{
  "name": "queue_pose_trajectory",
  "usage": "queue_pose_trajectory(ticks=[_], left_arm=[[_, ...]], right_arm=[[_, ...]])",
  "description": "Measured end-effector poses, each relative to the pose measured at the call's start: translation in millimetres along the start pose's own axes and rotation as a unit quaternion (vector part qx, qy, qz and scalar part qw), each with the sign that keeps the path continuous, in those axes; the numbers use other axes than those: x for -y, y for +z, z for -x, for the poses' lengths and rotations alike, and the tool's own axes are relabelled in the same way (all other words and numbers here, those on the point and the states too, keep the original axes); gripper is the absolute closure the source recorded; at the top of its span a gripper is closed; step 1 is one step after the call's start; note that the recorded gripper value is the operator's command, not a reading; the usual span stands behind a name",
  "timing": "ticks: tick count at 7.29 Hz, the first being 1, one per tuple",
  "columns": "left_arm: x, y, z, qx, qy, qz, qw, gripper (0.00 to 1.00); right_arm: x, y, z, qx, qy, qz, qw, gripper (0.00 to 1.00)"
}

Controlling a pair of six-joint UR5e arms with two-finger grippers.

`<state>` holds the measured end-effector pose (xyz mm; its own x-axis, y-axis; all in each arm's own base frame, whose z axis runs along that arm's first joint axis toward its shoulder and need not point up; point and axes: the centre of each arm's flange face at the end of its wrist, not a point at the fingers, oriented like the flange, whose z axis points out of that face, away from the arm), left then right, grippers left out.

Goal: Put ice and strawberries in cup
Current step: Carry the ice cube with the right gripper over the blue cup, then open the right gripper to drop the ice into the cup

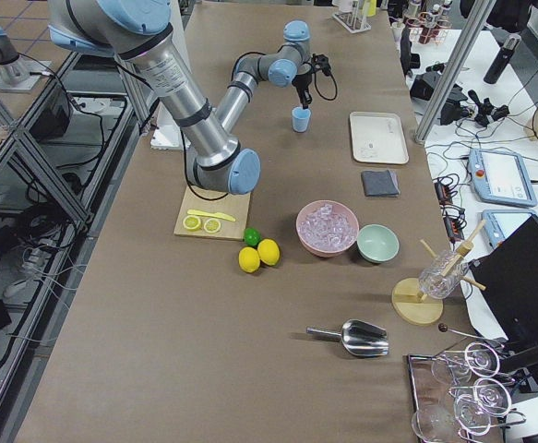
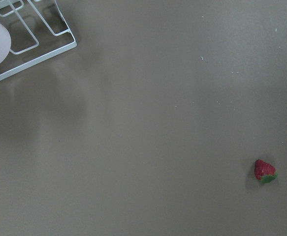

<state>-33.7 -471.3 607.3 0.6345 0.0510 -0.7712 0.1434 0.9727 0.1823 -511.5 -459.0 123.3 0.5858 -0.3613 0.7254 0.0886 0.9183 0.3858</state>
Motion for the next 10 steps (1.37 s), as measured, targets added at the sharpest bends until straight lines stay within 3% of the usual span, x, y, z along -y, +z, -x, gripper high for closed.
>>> queue_pose_trajectory(ticks=[5,6,7,10], left_arm=[[-10,5,7,0.002,-0.009,0.008,0.9999,0.02],[-11,5,8,0.002,-0.01,0.008,0.9999,0.02],[-11,5,7,0.001,-0.011,0.008,0.9999,0.02],[-11,5,7,0.001,-0.01,0.008,0.9999,0.02]], right_arm=[[8,48,44,-0.012,-0.023,-0.009,0.9996,0.92],[11,56,43,-0.013,-0.025,-0.015,0.9995,0.7],[12,59,42,-0.013,-0.024,-0.018,0.9995,0.32],[5,65,45,-0.012,-0.028,-0.017,0.9994,0.14]])
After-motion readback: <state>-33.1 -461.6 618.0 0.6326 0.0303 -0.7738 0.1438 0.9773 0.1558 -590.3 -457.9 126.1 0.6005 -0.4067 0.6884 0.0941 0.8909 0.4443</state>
